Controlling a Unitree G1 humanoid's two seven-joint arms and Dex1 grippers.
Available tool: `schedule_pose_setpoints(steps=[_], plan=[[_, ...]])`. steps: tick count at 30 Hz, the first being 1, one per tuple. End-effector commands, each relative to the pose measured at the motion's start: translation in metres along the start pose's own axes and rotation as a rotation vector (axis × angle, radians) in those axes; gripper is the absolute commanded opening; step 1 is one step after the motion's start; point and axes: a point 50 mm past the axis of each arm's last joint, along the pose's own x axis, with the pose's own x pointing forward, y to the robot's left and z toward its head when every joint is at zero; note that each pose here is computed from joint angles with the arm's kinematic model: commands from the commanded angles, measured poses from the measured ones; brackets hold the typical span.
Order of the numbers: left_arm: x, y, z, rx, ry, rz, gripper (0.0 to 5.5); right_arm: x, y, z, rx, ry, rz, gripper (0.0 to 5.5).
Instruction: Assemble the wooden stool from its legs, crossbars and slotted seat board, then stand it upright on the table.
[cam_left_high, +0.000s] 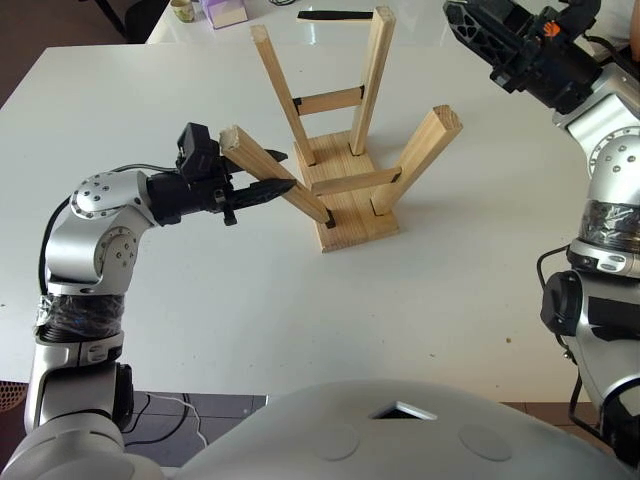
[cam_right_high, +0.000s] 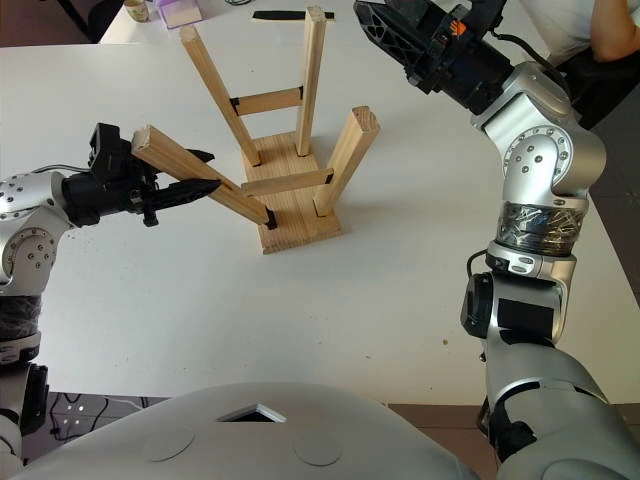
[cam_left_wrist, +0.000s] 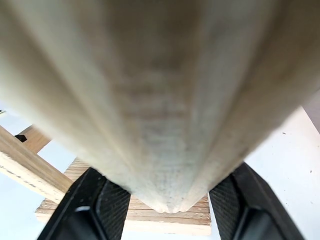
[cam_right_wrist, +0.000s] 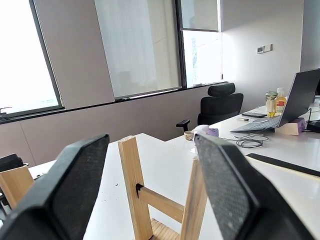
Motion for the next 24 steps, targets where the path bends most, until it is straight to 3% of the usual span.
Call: schedule_pose_setpoints(steps=[1, 24], plan=[[0.002, 0.0, -0.008, 0.025, 0.094, -0.034, 2.04, 0.0, 0.002, 0.0, 0.001, -0.008, 0.0, 3.14], [0.011, 0.006, -0.004, 0.116, 0.195, -0.07, 2.04, 0.008, 0.034, -0.009, -0.005, 0.0, 0.08, 3.14]])
